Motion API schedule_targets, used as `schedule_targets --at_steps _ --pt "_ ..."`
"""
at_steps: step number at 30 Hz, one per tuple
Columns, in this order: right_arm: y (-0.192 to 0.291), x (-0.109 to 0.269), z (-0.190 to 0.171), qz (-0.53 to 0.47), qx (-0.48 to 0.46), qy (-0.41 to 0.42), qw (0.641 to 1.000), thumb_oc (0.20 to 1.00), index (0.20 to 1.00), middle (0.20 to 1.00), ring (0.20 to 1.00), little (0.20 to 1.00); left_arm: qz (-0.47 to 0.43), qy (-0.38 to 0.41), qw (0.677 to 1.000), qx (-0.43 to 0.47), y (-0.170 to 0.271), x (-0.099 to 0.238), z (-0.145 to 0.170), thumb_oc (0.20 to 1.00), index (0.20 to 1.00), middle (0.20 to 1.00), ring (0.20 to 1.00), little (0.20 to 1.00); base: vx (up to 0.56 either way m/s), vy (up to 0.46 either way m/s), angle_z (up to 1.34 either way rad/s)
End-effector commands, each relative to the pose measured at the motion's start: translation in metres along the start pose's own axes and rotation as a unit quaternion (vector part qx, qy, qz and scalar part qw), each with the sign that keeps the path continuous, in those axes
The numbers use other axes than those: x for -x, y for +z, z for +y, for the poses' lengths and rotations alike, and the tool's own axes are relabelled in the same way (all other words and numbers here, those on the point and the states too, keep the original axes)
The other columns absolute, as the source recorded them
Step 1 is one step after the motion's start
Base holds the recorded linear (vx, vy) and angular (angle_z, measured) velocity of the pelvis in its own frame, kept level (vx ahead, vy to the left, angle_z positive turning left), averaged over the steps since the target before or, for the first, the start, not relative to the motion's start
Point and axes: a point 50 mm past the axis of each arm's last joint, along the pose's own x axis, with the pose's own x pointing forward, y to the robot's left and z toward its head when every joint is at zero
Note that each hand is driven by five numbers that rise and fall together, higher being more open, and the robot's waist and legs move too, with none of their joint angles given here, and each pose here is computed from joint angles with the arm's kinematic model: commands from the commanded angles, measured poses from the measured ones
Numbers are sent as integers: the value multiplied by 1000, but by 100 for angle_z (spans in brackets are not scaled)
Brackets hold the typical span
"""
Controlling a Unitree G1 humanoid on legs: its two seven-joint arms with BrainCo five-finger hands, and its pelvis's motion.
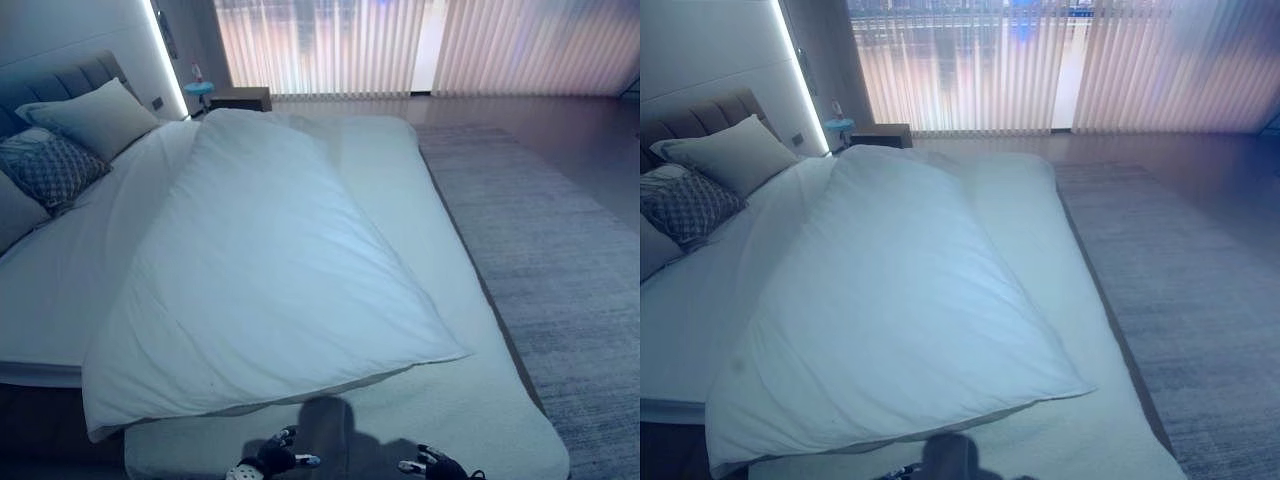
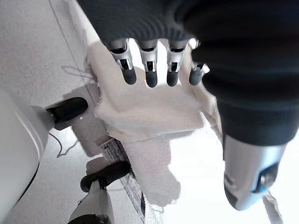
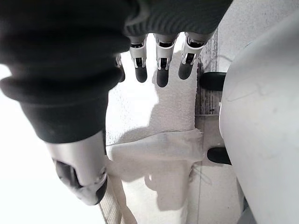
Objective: Make the bed
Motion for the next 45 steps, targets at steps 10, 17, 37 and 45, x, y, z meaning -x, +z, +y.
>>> schedule_targets --at_steps 10,17,37,45 --pt "35 -8 21 -66 -4 31 997 1000 1000 1000 1000 1000 -66 41 982 170 33 -5 17 1000 1000 1000 1000 1000 -47 -17 -6" --pt "69 -9 15 -126 -16 17 992 1000 1000 1000 1000 1000 -135 58 950 274 80 -8 25 1000 1000 1000 1000 1000 -89 1 13" --pt "170 15 30 -318 -39 73 944 1000 1000 1000 1000 1000 -346 104 740 568 215 29 102 1000 1000 1000 1000 1000 -110 -16 4" --pt "176 21 35 -338 -34 88 936 1000 1000 1000 1000 1000 -403 94 657 630 245 50 121 1000 1000 1000 1000 1000 -18 26 0"
